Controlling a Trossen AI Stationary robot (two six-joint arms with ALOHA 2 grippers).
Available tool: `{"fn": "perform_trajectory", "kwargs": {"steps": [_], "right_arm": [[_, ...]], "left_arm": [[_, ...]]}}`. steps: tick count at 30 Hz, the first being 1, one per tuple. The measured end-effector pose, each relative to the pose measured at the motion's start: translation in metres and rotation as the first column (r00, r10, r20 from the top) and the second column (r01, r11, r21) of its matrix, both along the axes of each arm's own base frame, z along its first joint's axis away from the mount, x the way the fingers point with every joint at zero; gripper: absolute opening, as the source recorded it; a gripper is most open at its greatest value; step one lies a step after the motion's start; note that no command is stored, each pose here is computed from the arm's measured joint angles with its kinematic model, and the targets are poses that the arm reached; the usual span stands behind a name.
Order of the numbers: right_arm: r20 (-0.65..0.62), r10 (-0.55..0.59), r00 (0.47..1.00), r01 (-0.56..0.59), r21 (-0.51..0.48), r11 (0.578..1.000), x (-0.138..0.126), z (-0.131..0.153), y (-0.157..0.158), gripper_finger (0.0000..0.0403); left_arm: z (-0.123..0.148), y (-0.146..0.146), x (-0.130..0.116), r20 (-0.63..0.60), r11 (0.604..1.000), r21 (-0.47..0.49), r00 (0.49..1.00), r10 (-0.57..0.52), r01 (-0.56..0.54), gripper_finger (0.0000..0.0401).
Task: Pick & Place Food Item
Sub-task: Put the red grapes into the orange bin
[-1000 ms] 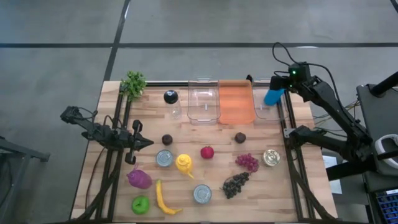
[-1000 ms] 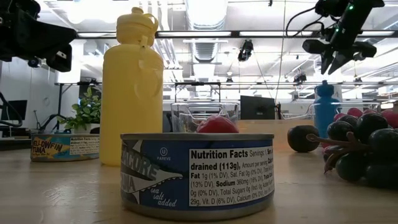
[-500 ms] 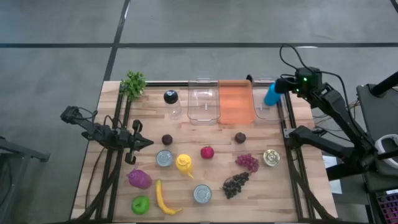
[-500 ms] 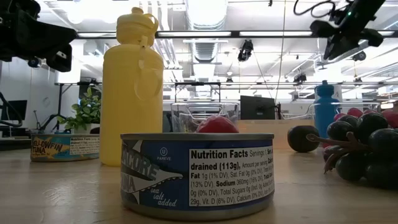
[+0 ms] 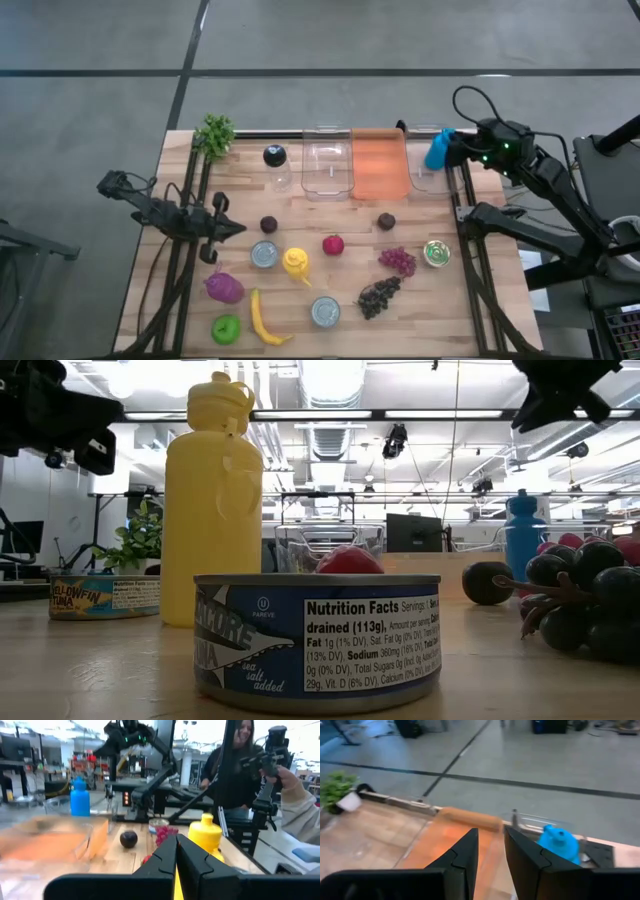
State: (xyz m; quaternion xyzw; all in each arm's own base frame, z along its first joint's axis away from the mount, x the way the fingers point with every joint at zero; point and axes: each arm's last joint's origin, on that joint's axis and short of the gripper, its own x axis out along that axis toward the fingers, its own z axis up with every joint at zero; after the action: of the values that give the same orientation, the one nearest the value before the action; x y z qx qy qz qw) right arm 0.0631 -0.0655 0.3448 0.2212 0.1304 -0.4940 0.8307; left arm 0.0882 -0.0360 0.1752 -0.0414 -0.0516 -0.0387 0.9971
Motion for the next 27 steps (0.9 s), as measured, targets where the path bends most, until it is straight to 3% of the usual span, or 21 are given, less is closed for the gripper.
{"fn": "perform_trajectory", "kwargs": {"steps": [8,13,27], "right_arm": [[0.003,0.165,0.986,-0.165,-0.014,0.986,0.01,0.001,0.011,0.008],[0.006,0.294,0.956,-0.294,-0.052,0.954,0.02,-0.001,0.018,0.0069],[-0.006,0.603,0.798,-0.599,-0.129,0.791,0.052,-0.029,0.044,0.0054]], "left_arm": [[0.021,0.002,-0.002,0.061,0.997,0.057,0.997,0.056,-0.059,0.0004],[0.031,0.0,0.005,-0.002,0.989,0.11,0.995,0.101,-0.1,0.0003],[0.087,-0.028,0.061,-0.206,0.942,0.274,0.944,0.257,-0.196,0.0002]]}}
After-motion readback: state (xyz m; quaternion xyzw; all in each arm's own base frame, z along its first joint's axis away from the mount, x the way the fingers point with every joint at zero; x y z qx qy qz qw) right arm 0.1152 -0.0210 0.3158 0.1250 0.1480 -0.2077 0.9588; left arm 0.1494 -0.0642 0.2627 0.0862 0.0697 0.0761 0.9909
